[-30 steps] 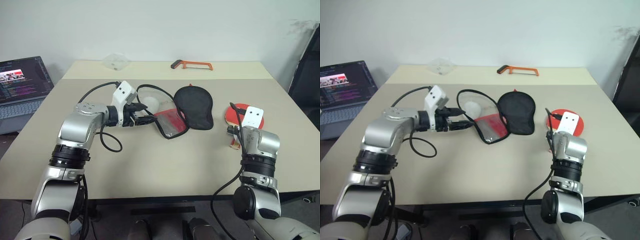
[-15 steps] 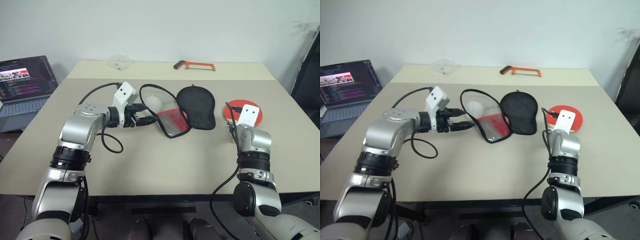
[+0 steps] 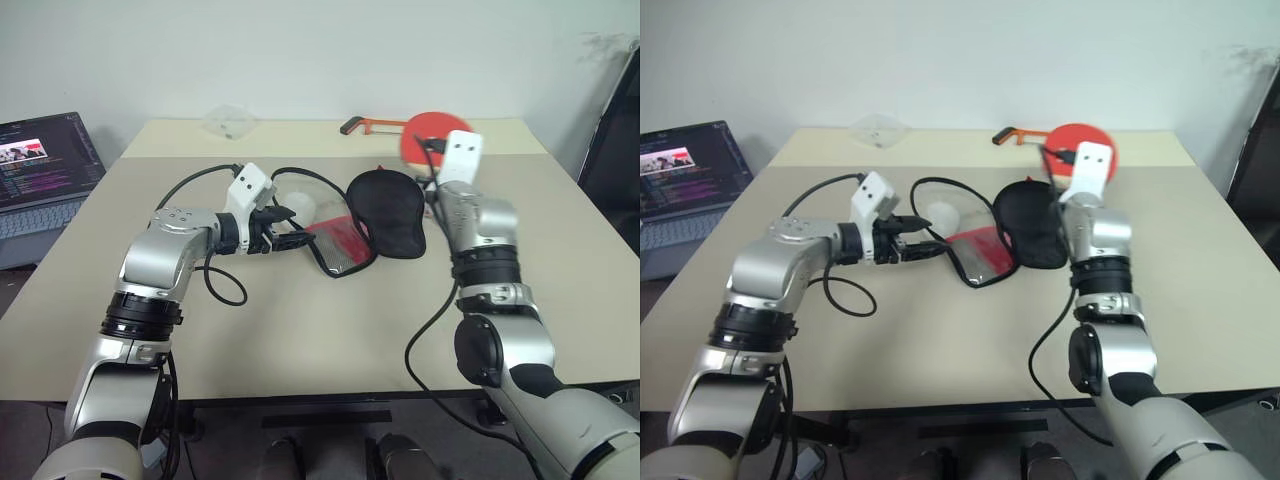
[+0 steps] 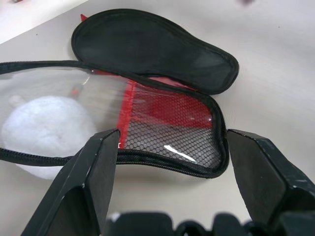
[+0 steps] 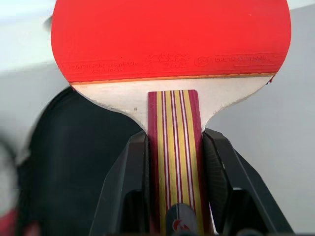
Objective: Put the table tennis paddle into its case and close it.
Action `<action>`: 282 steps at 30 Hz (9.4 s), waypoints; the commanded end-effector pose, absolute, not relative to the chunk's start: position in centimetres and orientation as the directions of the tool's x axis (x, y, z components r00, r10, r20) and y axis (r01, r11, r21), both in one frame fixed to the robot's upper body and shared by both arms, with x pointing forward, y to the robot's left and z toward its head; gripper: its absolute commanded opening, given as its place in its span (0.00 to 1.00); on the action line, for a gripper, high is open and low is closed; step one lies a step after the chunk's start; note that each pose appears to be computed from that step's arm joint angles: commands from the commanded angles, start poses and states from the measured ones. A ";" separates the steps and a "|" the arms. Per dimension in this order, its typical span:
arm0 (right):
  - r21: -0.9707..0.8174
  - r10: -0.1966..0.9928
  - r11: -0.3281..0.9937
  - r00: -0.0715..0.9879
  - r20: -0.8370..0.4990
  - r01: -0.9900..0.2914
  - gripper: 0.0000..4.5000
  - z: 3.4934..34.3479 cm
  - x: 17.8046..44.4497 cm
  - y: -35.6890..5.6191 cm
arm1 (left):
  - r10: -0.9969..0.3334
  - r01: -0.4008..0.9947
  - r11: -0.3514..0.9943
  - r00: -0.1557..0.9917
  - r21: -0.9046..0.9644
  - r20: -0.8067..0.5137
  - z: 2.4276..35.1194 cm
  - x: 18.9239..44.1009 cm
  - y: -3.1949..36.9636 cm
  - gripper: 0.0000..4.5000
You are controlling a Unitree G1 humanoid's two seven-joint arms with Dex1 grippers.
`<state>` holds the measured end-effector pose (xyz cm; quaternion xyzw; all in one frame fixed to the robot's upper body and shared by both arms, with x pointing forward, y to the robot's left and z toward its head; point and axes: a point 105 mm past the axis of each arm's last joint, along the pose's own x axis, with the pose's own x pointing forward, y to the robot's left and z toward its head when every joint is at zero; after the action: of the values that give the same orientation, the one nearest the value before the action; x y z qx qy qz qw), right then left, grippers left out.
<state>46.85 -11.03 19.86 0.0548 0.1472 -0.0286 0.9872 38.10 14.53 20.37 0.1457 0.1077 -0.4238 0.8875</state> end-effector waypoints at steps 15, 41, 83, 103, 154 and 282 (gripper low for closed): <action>0.065 0.060 0.997 0.952 -0.301 -0.043 0.24 18.8 47.9 -8.3 | -0.697 0.751 0.632 0.659 0.190 -0.283 21.5 36.8 15.3 0.83; 0.017 0.051 0.999 0.927 -0.372 -0.048 0.32 15.3 47.7 -9.5 | -0.682 0.743 0.638 0.667 0.203 -0.300 21.5 36.6 15.5 0.83; -0.173 0.800 0.583 0.598 -0.050 -0.794 1.00 22.9 31.0 -13.8 | -0.560 0.691 0.646 0.717 0.323 -0.415 15.9 42.6 14.7 0.01; -0.220 0.622 0.773 0.779 0.081 -0.595 1.00 26.4 32.0 -17.7 | -0.752 0.732 0.606 0.655 0.312 -0.077 21.5 43.9 -4.1 0.01; 0.720 0.526 0.653 0.825 -0.208 -0.234 1.00 13.0 42.1 -12.4 | -0.727 0.804 0.541 0.595 0.247 -0.343 19.6 32.2 18.7 0.99; 0.018 0.708 0.672 0.635 -0.309 -0.740 0.99 18.5 32.8 -12.0 | -0.809 0.843 0.512 0.538 0.166 -0.238 18.1 36.0 10.3 1.00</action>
<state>31.50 -12.15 17.21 -0.0509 0.1843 0.4263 0.8841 35.17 9.72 16.32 0.1202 0.0976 -0.4989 0.8527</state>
